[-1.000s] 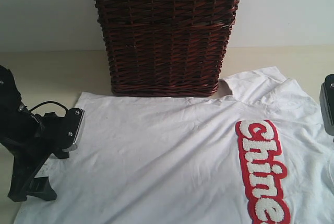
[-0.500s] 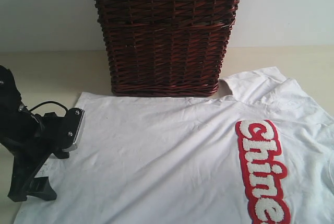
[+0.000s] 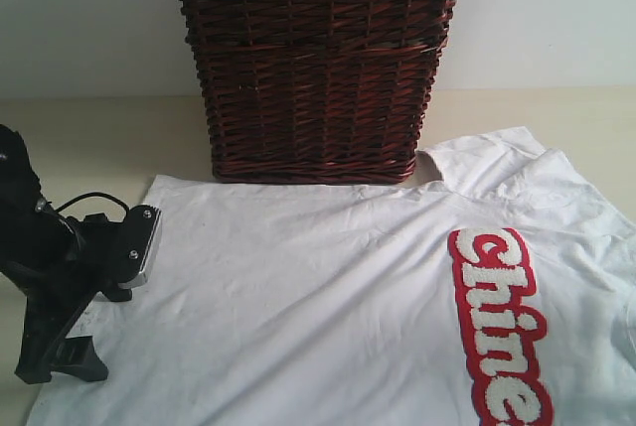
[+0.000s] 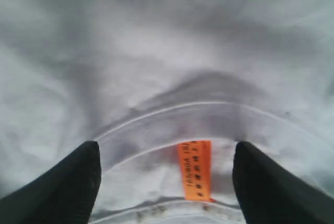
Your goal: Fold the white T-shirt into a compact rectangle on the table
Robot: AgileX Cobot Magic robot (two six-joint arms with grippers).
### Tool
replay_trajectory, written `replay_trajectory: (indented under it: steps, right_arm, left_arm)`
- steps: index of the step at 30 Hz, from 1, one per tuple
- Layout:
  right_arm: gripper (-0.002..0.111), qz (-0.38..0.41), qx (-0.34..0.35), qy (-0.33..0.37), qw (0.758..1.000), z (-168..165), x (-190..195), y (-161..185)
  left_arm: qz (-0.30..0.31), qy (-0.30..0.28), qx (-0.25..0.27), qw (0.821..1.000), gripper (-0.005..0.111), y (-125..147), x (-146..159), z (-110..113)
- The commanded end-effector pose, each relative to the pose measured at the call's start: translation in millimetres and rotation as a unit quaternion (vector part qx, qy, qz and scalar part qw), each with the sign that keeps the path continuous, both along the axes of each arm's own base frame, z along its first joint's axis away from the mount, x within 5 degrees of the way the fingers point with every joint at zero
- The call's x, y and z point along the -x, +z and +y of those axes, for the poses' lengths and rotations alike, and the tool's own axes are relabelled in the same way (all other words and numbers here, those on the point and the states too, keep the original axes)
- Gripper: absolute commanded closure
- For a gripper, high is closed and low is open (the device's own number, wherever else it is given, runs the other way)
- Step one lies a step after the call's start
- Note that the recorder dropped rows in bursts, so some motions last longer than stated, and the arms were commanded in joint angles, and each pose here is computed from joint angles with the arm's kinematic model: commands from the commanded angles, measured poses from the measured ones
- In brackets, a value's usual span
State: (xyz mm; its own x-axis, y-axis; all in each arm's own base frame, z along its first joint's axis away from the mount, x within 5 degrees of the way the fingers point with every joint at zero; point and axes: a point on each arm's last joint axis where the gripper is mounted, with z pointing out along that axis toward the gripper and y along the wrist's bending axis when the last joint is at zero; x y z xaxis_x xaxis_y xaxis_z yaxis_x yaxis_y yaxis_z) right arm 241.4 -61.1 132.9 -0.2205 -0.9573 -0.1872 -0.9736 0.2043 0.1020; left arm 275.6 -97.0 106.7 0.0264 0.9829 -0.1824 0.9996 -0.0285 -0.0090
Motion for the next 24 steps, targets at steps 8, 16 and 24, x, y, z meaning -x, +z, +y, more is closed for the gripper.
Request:
replay_trajectory:
  steps: [8,16,24]
  right_arm:
    - [0.04,-0.019,0.021,-0.004,1.0,-8.7,-14.9,-36.9]
    - [0.051,0.073,0.039,-0.032,0.996,-12.4,-3.1,-56.3]
    - [0.054,0.075,0.031,-0.039,0.996,-9.8,-1.8,-46.8]
  left_arm:
    - [0.007,-0.005,-0.01,1.0,0.025,-16.5,3.4,0.8]
    - [0.007,-0.005,-0.01,1.0,0.025,-16.5,3.4,0.8]
    - [0.007,-0.005,-0.01,1.0,0.025,-16.5,3.4,0.8]
